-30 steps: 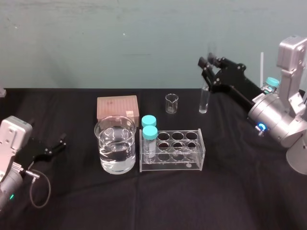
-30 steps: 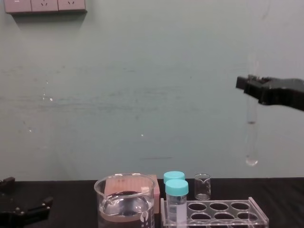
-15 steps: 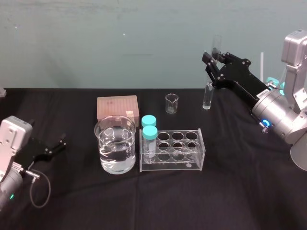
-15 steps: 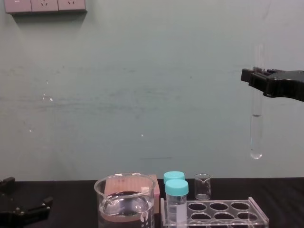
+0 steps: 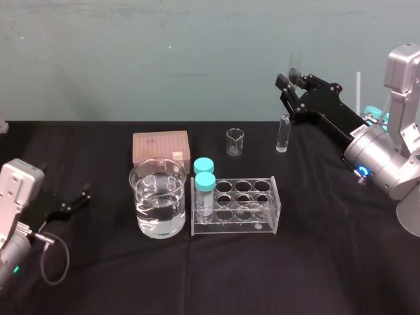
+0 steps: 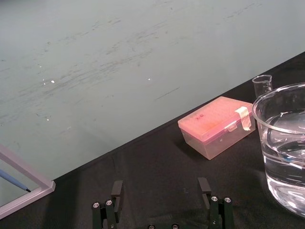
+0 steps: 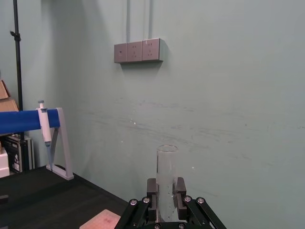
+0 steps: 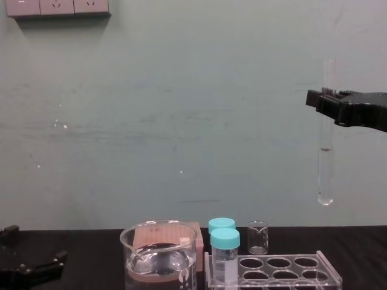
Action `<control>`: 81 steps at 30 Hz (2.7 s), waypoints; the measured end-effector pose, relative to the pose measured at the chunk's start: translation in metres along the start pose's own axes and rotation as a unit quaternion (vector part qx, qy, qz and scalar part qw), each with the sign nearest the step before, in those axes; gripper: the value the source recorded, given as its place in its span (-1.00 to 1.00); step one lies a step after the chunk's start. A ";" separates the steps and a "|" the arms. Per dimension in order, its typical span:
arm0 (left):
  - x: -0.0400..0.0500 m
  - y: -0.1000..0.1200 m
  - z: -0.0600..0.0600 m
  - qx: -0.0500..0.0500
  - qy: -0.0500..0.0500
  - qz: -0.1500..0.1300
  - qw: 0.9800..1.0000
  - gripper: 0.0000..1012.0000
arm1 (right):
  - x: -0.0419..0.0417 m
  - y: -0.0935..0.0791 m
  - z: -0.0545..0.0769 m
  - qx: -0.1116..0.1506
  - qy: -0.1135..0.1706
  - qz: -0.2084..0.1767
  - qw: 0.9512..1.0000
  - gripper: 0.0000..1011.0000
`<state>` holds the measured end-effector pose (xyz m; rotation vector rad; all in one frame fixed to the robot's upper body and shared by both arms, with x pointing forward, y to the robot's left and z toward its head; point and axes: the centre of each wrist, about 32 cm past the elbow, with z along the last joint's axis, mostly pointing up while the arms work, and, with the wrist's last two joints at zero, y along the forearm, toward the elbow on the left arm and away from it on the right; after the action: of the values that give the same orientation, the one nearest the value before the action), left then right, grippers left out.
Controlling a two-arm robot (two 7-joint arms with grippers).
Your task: Hold the test tube with one hand and immerse one end into the beaker, then return it to the test tube rack.
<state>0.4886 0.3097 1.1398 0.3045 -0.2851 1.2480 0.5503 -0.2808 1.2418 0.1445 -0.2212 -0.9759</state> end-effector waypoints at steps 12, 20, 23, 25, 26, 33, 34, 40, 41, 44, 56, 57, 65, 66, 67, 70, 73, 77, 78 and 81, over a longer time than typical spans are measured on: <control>0.0000 0.000 0.000 0.000 0.000 0.000 1.000 0.98 | -0.0006 -0.001 -0.002 -0.002 0.003 0.000 1.000 -0.55; 0.0000 0.000 0.000 0.000 0.000 0.000 1.000 0.98 | -0.0008 -0.002 -0.002 -0.004 0.004 0.000 1.000 -0.55; 0.0000 0.000 0.000 0.000 0.000 0.000 1.000 0.98 | -0.0008 -0.002 -0.002 -0.004 0.004 0.001 1.000 -0.55; 0.0000 0.000 0.000 0.000 0.000 0.000 1.000 0.98 | -0.0010 -0.002 -0.002 -0.005 0.004 0.001 1.000 -0.55; 0.0000 0.000 0.000 0.000 0.000 0.000 1.000 0.98 | -0.0010 -0.002 -0.002 -0.005 0.004 0.001 1.000 -0.55; 0.0000 0.000 0.000 0.000 0.000 0.000 1.000 0.98 | -0.0008 -0.002 -0.002 -0.005 0.004 0.002 1.000 -0.55; 0.0000 0.000 0.000 0.000 0.000 0.000 1.000 0.98 | -0.0008 -0.001 -0.002 -0.005 0.004 0.003 1.000 -0.55; 0.0000 0.000 0.000 0.000 0.000 0.000 1.000 0.98 | -0.0051 0.011 0.000 0.003 0.003 0.025 1.000 -0.55; 0.0000 0.000 0.000 0.000 0.000 0.000 1.000 0.98 | -0.0073 0.016 0.002 0.008 0.002 0.037 0.999 -0.55; 0.0000 0.000 0.000 0.000 0.000 0.000 1.000 0.98 | -0.0135 0.029 0.004 0.020 0.001 0.065 0.998 -0.55; 0.0000 0.000 0.000 0.000 0.000 0.000 1.000 0.98 | -0.0484 0.077 0.006 0.056 0.021 0.188 0.980 -0.55; 0.0000 0.000 0.000 0.000 0.000 0.000 1.000 0.98 | -0.0505 0.079 0.005 0.058 0.024 0.195 0.979 -0.55; 0.0000 0.000 0.000 0.000 0.000 0.000 1.000 0.98 | -0.0680 0.096 -0.004 0.057 0.044 0.243 0.967 -0.55; 0.0000 0.000 0.000 0.000 0.000 0.000 1.000 0.98 | -0.0699 0.098 -0.007 0.054 0.045 0.248 0.966 -0.55; 0.0000 0.000 0.000 0.000 0.000 0.000 1.000 0.98 | -0.0707 0.100 -0.008 0.053 0.046 0.250 0.966 -0.55; 0.0000 0.000 0.000 0.000 0.000 0.000 1.000 0.98 | -0.0731 0.103 -0.014 0.046 0.049 0.254 0.965 -0.55; 0.0000 0.000 0.000 0.000 0.000 0.000 1.000 0.98 | -0.0747 0.107 -0.019 0.041 0.052 0.257 0.964 -0.55; 0.0000 0.000 0.000 0.000 0.000 0.000 1.000 0.98 | -0.0766 0.111 -0.025 0.037 0.056 0.258 0.964 -0.55; 0.0000 0.000 0.000 0.000 0.000 0.000 1.000 0.98 | -0.0770 0.111 -0.026 0.037 0.057 0.259 0.964 -0.55; 0.0000 0.000 0.000 0.000 0.000 0.000 1.000 0.98 | -0.0789 0.113 -0.031 0.031 0.060 0.259 0.964 -0.55</control>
<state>0.4886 0.3097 1.1398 0.3044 -0.2850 1.2480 0.6065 -0.1517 1.2275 0.1903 -0.1665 -0.4374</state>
